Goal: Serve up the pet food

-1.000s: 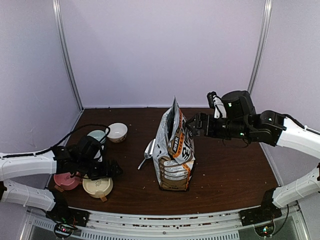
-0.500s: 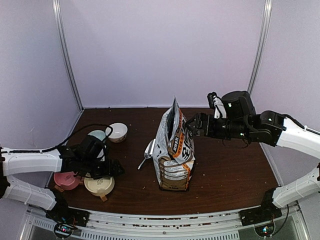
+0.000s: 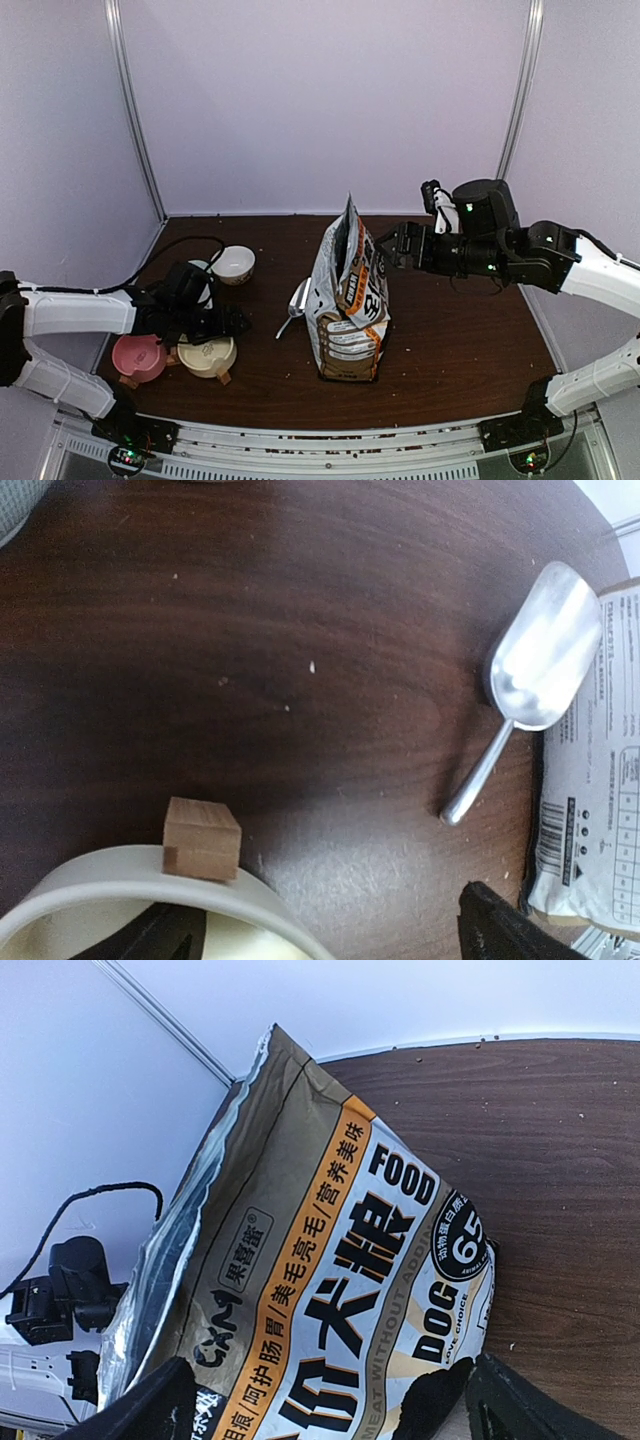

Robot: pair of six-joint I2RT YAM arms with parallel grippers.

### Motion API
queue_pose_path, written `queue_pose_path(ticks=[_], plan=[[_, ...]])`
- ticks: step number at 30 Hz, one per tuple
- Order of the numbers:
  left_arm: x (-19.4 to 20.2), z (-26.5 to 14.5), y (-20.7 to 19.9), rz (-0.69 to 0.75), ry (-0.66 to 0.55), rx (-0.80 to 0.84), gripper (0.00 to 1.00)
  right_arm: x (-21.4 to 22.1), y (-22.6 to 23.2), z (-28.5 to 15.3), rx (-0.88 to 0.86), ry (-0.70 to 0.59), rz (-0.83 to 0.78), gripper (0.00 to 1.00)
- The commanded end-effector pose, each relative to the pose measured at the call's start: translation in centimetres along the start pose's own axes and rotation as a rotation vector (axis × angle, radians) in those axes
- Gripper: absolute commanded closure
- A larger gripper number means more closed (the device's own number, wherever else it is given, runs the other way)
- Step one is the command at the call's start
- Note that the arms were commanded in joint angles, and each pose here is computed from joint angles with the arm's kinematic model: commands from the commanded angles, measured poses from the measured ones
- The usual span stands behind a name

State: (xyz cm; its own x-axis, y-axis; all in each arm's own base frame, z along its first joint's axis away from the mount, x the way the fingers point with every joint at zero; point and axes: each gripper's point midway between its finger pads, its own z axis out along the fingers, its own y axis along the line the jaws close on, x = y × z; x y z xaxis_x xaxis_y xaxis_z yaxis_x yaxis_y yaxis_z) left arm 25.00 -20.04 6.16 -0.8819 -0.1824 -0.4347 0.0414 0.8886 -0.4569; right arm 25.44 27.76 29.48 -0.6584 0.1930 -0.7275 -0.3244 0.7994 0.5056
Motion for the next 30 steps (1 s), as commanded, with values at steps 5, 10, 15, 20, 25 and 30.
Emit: queue_pose_path(ticks=[5, 10, 15, 20, 25, 30], plan=[[-5.7, 1.9, -1.6, 0.071, -0.101, 0.048, 0.09, -0.6, -0.7, -0.6, 0.018, -0.036, 0.021, 0.06], [-7.2, 3.2, -1.3, 0.096, -0.110, 0.040, 0.10, -0.7, -1.1, -1.0, 0.029, -0.045, 0.028, 0.06], [-8.7, 4.1, -1.3, 0.137, -0.128, 0.017, 0.10, -0.7, -1.3, -1.2, 0.041, -0.049, 0.028, 0.06], [-10.2, 4.9, -0.9, 0.146, -0.153, 0.012, 0.10, -0.7, -1.5, -1.2, 0.046, -0.051, 0.031, 0.06], [-12.1, 5.5, -1.2, 0.176, -0.172, 0.016, 0.10, -0.7, -1.6, -1.2, 0.052, -0.054, 0.034, 0.06], [-14.1, 6.0, -1.1, 0.195, -0.187, 0.018, 0.10, -0.8, -1.8, -1.3, 0.061, -0.058, 0.035, 0.06]])
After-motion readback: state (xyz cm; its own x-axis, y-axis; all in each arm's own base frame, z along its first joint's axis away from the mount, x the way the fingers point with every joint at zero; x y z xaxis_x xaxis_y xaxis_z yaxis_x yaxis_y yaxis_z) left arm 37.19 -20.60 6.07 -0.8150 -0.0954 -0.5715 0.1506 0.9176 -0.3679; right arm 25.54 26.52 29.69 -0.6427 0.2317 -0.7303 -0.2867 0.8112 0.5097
